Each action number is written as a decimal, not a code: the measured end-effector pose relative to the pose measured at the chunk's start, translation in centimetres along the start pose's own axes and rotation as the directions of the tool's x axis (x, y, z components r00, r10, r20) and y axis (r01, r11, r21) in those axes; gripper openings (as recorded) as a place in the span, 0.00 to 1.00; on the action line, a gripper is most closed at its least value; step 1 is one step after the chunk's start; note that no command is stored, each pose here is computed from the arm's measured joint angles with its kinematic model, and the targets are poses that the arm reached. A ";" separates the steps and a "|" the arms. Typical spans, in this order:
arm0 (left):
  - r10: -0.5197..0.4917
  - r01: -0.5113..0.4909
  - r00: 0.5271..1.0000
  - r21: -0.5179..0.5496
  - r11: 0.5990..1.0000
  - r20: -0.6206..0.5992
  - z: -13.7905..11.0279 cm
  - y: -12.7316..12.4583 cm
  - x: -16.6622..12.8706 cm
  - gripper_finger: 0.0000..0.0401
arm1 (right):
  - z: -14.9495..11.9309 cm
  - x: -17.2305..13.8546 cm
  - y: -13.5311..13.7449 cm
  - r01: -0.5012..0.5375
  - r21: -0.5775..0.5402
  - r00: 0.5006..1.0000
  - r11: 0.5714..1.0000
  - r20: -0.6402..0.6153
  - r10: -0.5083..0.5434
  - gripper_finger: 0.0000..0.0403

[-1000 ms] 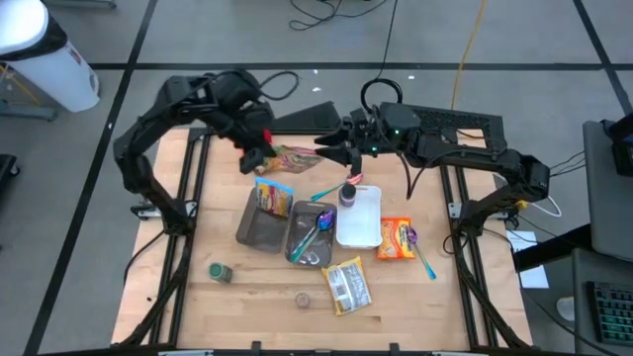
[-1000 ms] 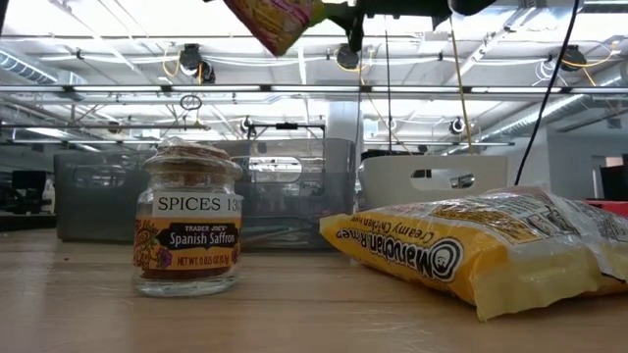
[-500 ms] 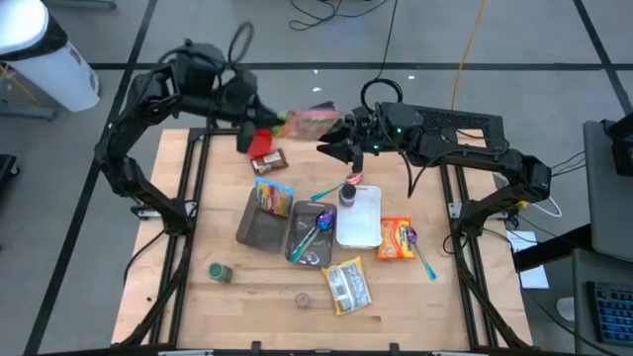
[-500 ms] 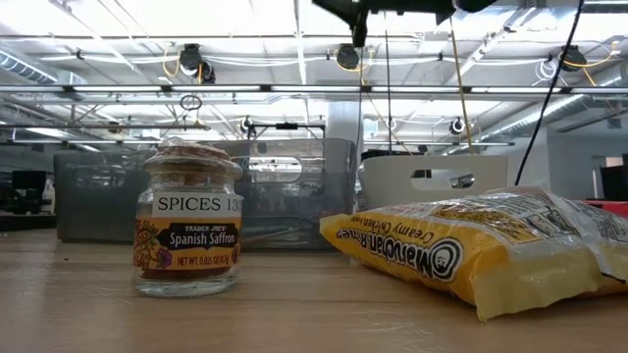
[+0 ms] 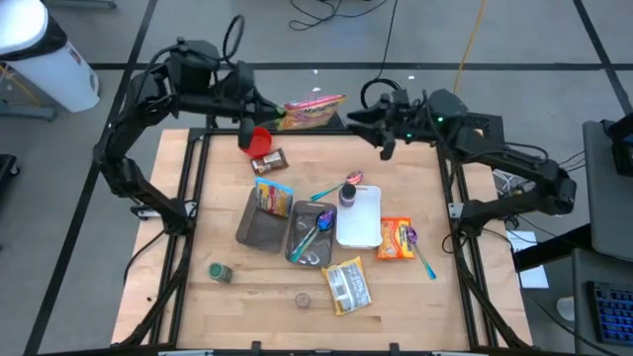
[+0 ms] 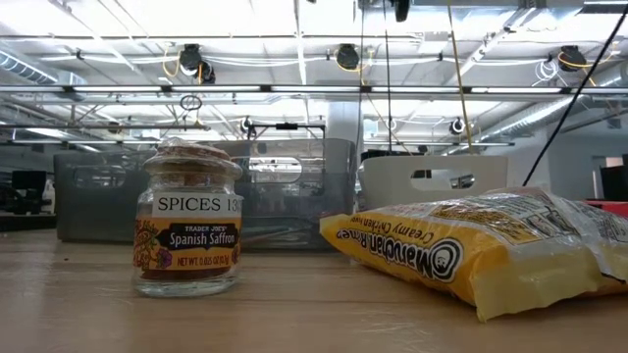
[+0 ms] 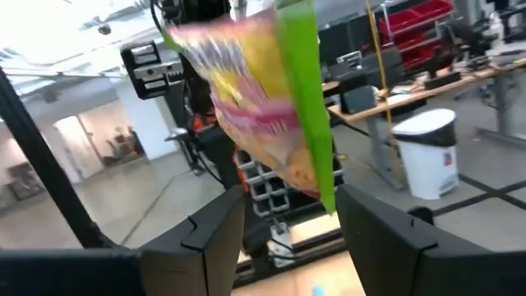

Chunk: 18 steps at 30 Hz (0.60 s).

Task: Pick & Place Food Item
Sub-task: Put the green pack into the left gray bin

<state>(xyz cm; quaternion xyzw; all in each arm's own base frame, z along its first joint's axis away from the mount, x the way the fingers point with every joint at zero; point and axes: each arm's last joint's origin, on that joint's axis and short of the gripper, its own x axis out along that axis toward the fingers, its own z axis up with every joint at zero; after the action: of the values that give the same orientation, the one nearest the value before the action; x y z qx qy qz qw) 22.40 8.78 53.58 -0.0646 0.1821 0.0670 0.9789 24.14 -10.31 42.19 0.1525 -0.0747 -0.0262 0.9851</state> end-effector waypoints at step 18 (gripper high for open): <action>0.061 -0.037 0.978 -0.122 0.992 0.200 -8.4 -0.9 -4.0 0.00 | 0.9 -1.4 0.1 0.071 -0.014 0.997 0.997 0.028 -0.070 0.45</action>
<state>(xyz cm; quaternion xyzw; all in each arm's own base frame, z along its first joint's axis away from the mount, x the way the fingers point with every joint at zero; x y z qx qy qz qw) 15.88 6.14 47.33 -0.1104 0.0786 0.1081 0.9849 22.60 -10.34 42.88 0.1471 -0.0827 -0.0637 0.9836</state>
